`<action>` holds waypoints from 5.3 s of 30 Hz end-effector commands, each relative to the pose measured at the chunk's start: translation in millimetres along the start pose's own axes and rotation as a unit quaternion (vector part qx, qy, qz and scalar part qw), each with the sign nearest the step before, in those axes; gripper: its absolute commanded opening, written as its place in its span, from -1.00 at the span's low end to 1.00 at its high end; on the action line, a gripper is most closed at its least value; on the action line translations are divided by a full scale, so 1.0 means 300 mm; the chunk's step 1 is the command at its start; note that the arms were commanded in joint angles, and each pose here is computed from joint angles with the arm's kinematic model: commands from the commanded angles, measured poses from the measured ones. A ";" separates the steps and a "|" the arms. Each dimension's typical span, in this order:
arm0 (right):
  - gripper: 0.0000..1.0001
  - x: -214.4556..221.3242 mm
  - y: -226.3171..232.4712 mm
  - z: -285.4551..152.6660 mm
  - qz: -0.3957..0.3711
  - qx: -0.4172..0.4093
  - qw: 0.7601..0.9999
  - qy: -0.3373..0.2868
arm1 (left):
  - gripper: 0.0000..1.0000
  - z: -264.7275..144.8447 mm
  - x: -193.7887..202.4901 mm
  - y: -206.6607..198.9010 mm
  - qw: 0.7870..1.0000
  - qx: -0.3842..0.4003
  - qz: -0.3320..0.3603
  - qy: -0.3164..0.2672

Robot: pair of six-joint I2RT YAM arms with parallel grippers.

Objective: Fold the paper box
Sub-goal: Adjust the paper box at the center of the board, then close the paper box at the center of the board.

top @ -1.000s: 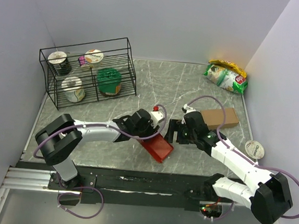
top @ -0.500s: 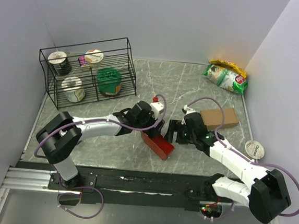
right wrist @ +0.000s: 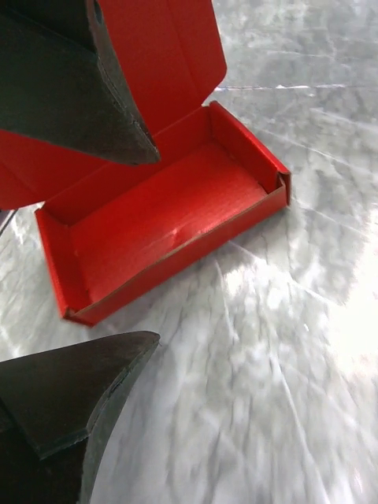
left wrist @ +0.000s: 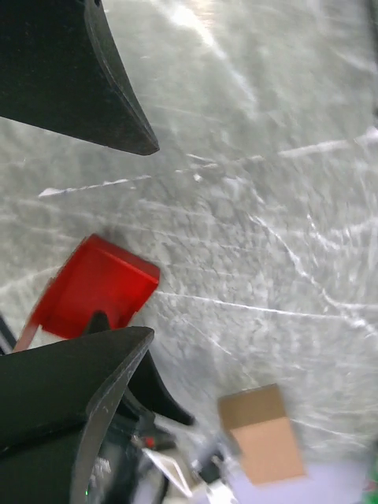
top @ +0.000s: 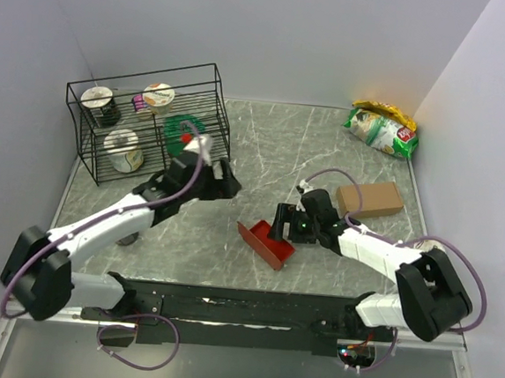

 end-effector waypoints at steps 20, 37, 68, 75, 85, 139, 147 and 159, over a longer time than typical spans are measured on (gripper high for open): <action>0.83 0.073 0.134 -0.077 0.025 -0.091 0.995 -0.013 | 0.94 -0.055 0.265 0.188 0.969 0.001 -0.243 0.046; 0.77 0.149 0.172 -0.044 0.055 -0.160 0.985 0.033 | 0.93 0.207 0.311 -0.016 0.956 0.105 -0.265 0.066; 0.97 -0.259 0.031 -0.268 -0.148 0.034 0.973 -0.172 | 0.97 0.098 0.046 -0.127 0.953 0.236 0.144 0.126; 0.97 -0.324 -0.009 -0.302 -0.119 0.043 0.973 -0.192 | 0.98 0.054 0.206 -0.038 0.952 0.095 0.228 0.181; 0.97 -0.288 -0.051 -0.334 -0.102 0.054 0.973 -0.201 | 0.58 0.018 0.325 -0.055 0.915 0.110 0.275 0.275; 0.69 -0.221 0.033 -0.159 -0.209 -0.088 0.946 -0.233 | 0.93 -0.158 0.146 -0.210 0.952 0.243 0.183 -0.017; 0.37 -0.199 0.065 -0.144 -0.239 -0.125 0.934 -0.233 | 0.98 -0.184 0.264 -0.038 0.967 0.219 0.127 -0.014; -0.10 -0.188 0.085 -0.129 -0.247 -0.147 0.932 -0.219 | 0.14 -0.099 0.316 0.005 0.969 0.203 0.139 0.003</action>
Point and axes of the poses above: each gripper's point midway between its finger pads, its own z axis out along the fingers, its own y axis along the line the jaws close on, x = y × z, the point moved 1 cm from there along -z, back along the fingers, and after that the axes turned 10 degrees about -z, right-handed, at the moved point
